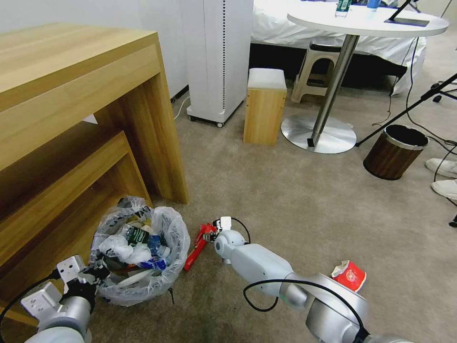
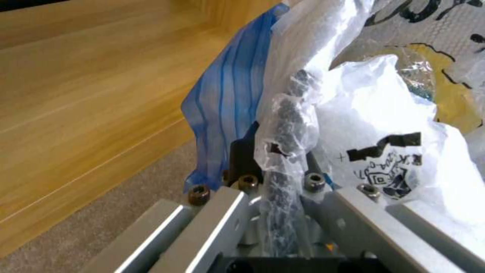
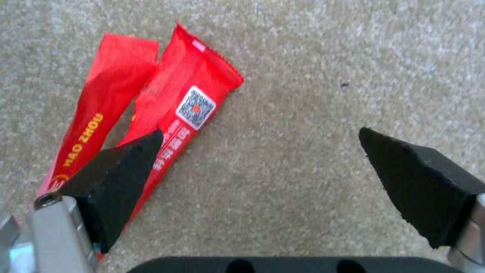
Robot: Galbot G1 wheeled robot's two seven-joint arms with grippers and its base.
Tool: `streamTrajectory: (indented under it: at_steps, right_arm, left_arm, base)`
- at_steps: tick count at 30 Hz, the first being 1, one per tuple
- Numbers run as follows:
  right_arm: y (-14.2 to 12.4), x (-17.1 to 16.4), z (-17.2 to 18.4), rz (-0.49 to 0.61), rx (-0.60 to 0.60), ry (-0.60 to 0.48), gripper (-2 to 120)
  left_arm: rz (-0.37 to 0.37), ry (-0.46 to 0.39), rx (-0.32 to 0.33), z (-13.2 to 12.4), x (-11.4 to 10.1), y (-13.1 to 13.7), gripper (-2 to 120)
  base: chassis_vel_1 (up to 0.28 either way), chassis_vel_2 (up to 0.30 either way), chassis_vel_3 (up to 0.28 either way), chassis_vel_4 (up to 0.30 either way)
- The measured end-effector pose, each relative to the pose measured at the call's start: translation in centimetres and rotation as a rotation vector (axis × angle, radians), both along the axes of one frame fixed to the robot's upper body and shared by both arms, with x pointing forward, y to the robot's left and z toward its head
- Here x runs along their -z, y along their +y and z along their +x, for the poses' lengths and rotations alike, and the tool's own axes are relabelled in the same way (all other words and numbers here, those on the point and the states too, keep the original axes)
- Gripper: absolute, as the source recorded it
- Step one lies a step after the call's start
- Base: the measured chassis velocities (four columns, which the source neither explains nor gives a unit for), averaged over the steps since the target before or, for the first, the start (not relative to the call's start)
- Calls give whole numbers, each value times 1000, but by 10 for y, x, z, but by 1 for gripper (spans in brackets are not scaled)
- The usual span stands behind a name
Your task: Pick up the trash bin and place the garbage on the floor into it.
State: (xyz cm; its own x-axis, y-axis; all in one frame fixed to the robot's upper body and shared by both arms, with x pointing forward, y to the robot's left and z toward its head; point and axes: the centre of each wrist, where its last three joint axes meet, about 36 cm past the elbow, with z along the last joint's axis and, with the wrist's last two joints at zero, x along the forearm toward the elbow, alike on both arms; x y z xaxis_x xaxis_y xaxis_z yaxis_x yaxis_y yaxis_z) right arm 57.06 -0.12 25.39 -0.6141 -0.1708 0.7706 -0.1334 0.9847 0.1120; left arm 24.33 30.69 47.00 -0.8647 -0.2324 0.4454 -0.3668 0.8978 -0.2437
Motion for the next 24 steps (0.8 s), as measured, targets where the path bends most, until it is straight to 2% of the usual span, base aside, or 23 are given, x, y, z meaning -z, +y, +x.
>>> streamTrajectory:
  at_steps: [7,15,20,24]
  right_arm:
    - [6,-9,3,63,-60,-72,100]
    - [5,-1,1,115,-149,-112,100]
    - [17,-3,-11,168,-120,-71,100]
    - [28,-8,-23,236,-52,-19,100]
  left_arm:
    - [-5,-5,4,2,1,-1,0]
    - [-5,-9,10,1,-1,-3,0]
    - [-6,-9,8,1,0,-4,0]
    - [-5,-8,7,0,1,-4,0]
  base:
    - [0,0,0,0]
    - [0,0,0,0]
    - [0,0,0,0]
    - [0,0,0,0]
